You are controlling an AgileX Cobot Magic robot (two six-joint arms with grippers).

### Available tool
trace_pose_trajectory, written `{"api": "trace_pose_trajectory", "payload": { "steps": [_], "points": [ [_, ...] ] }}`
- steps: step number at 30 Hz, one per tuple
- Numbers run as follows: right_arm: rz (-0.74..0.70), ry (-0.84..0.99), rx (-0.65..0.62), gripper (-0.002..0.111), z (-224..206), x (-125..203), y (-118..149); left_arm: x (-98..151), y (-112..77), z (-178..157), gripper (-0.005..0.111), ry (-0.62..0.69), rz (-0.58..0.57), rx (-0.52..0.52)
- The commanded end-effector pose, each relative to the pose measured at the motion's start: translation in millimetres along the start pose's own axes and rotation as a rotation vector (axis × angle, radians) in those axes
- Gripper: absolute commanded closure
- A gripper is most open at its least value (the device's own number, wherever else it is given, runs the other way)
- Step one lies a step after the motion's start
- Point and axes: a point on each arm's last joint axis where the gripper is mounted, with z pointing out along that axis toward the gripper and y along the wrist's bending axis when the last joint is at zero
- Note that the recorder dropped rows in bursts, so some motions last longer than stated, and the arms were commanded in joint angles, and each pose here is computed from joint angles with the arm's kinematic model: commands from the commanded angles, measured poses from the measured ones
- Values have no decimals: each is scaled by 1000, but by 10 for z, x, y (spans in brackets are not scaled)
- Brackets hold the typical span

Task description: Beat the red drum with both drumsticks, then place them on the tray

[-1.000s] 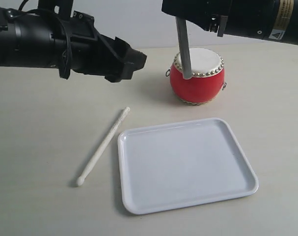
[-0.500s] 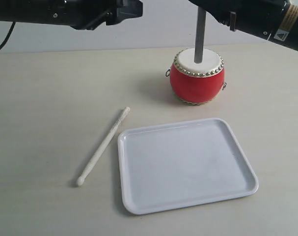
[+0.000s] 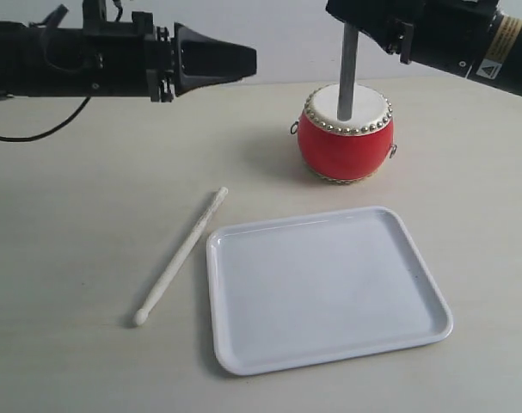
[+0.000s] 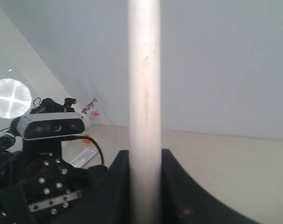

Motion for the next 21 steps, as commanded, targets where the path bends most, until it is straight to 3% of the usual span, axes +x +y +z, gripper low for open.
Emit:
{"api": "trace_pose_trajectory", "payload": {
  "steps": [1,21],
  "points": [
    [26,36,-61,108,162,96,144,71,-20,131,39,4,82,55],
    [97,77,-163,108,473,311,471,117,-96,249,39,21,141,88]
  ]
}}
